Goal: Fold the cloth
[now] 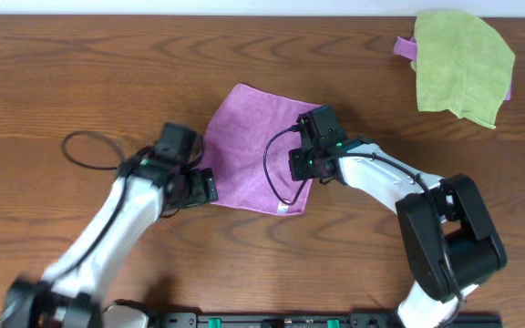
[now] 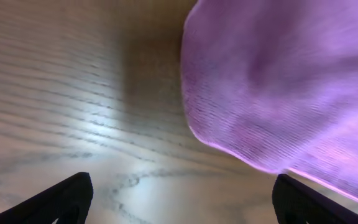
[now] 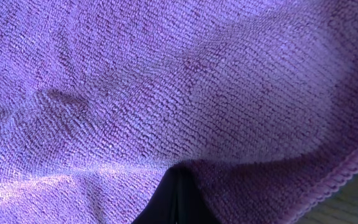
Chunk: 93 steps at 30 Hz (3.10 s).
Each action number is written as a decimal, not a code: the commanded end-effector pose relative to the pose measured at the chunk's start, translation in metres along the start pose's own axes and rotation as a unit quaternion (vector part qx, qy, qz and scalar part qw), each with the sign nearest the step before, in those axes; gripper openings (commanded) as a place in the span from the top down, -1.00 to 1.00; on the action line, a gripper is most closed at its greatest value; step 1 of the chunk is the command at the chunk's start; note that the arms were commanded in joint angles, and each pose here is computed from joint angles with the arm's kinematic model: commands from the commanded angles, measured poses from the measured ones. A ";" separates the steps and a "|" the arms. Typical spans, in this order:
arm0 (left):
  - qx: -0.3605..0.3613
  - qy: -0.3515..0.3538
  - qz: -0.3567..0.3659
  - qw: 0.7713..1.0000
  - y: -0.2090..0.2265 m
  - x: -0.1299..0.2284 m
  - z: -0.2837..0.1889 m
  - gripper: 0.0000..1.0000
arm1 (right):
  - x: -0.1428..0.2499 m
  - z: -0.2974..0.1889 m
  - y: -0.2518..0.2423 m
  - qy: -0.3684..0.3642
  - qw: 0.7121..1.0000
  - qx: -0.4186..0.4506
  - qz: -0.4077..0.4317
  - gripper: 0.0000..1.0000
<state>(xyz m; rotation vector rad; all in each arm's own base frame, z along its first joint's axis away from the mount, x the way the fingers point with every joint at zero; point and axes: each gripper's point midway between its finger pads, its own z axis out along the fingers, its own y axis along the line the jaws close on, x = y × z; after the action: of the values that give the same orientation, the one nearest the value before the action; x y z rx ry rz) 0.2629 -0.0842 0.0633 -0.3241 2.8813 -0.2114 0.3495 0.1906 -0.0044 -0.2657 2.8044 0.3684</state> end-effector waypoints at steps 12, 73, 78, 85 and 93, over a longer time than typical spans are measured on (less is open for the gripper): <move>0.083 -0.048 -0.014 0.995 -0.003 0.024 0.028 -0.96 | 0.040 0.017 -0.025 0.063 0.996 0.057 -0.002 0.98; 0.011 0.064 0.002 0.998 0.000 0.057 0.002 -0.90 | 0.048 0.016 -0.027 0.080 0.995 0.061 0.000 0.97; 0.010 0.002 0.004 1.000 -0.004 0.029 0.004 -0.90 | 0.050 0.015 -0.028 0.084 0.995 0.062 0.000 0.97; 0.033 -0.003 0.005 0.999 -0.013 0.025 0.003 0.52 | 0.050 0.015 -0.028 0.083 0.995 0.062 0.000 0.97; 0.046 0.041 0.007 0.998 -0.016 0.046 0.004 0.88 | 0.049 0.016 -0.028 0.082 0.995 0.062 0.000 0.98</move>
<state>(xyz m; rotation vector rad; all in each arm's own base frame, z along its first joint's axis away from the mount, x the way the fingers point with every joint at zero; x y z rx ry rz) 0.2274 -0.1072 0.0509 -0.2920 2.9297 -0.3436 0.3424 0.1832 -0.0054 -0.2604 2.8509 0.3188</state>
